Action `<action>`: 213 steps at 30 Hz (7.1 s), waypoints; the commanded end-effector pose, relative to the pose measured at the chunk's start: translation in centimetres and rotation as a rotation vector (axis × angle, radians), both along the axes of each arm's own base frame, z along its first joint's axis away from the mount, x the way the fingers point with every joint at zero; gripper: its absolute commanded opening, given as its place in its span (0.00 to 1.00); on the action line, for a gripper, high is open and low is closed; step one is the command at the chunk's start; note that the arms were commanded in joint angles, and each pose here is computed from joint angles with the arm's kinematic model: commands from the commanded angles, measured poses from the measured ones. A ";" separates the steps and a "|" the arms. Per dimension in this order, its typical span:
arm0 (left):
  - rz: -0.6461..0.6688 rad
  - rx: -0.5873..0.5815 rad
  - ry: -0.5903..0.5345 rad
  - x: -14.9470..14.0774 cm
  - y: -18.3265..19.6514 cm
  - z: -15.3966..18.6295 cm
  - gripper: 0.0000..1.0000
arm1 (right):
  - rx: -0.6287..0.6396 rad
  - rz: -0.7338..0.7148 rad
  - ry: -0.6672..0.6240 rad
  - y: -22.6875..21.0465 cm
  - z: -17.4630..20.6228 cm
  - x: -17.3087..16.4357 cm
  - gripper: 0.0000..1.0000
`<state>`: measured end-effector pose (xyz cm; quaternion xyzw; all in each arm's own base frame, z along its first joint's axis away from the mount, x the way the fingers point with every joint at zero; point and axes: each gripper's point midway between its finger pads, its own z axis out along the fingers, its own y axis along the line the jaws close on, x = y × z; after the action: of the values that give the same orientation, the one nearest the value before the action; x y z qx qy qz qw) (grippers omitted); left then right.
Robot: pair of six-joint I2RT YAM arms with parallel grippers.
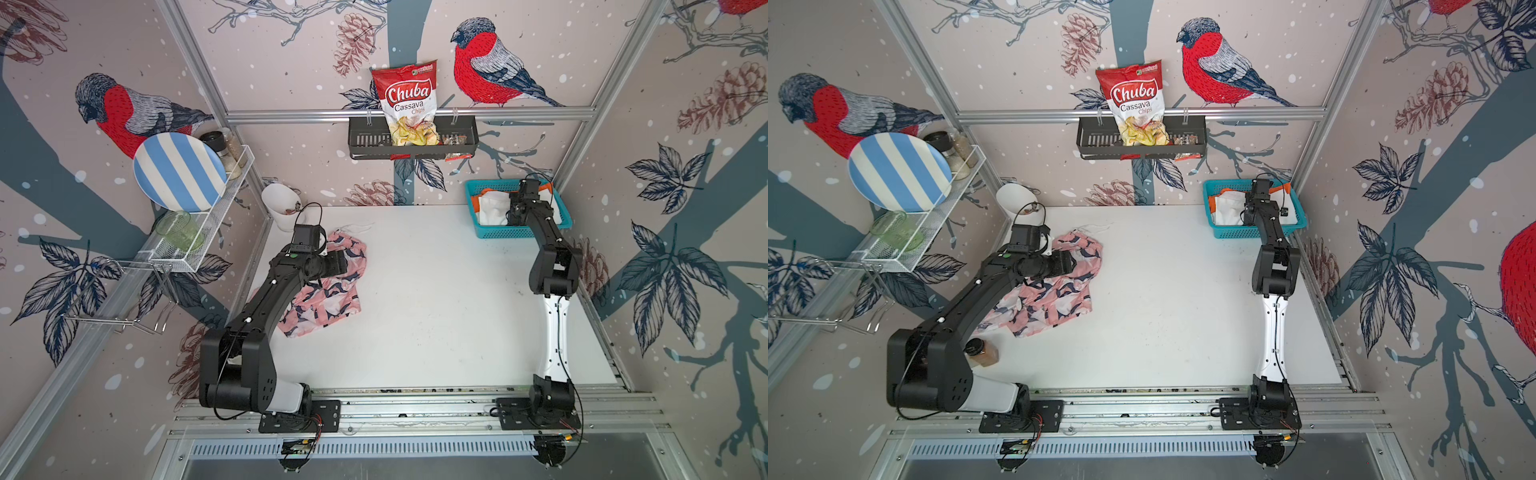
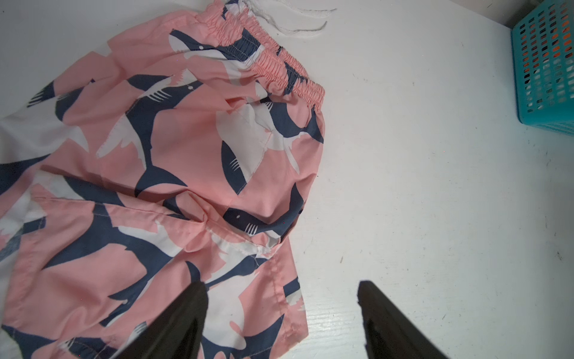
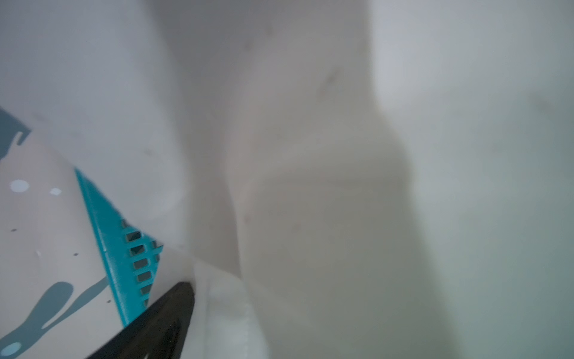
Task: Roll up the shorts
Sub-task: Place the shorts in the bin, then flatten out the shorts at the center of the board.
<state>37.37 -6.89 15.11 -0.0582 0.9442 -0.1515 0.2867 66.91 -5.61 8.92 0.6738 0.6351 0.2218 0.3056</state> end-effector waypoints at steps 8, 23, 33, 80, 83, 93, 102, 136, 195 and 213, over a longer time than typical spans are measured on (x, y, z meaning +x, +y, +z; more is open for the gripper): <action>0.007 -0.013 -0.038 0.5 0.3 0.9 0.80 | 0.027 -0.107 0.020 -1.2 9.5 -5.6 1.00; 0.009 -0.013 -0.023 0.6 0.3 0.4 0.81 | 0.005 0.253 -0.263 4.3 7.8 2.6 1.00; 0.048 0.027 0.013 0.9 1.4 -0.9 0.81 | 0.028 0.291 -0.419 4.9 3.7 7.1 1.00; -0.307 0.118 -0.101 -4.2 -22.1 0.4 0.00 | -0.547 1.360 -0.363 23.7 7.6 -27.2 0.74; -0.228 0.092 -0.224 -3.7 -20.2 5.2 0.00 | -0.568 1.362 -0.356 23.5 8.2 -27.6 0.74; -0.143 0.182 -0.096 0.3 -12.3 2.0 0.09 | -0.506 1.542 -0.395 28.2 6.8 -28.6 0.79; -0.107 0.193 -0.042 -0.1 -11.2 0.5 0.58 | -0.681 1.842 -0.384 36.3 3.0 -34.1 0.88; 0.101 -0.006 0.096 -2.4 -7.5 -6.8 0.60 | -0.899 1.494 -0.104 29.5 3.0 -28.0 0.00; 0.438 -0.087 -1.112 -5.8 3.3 49.0 0.00 | -1.220 0.807 -1.182 20.0 51.8 -42.4 0.00; 0.194 0.027 -0.295 23.1 -8.3 13.5 0.55 | -0.924 0.901 -0.069 13.9 14.2 -13.2 0.53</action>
<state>64.12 -14.38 23.92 -0.1562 0.8736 -0.0822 0.4534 53.53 8.90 23.39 0.1096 0.8699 0.0586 0.4773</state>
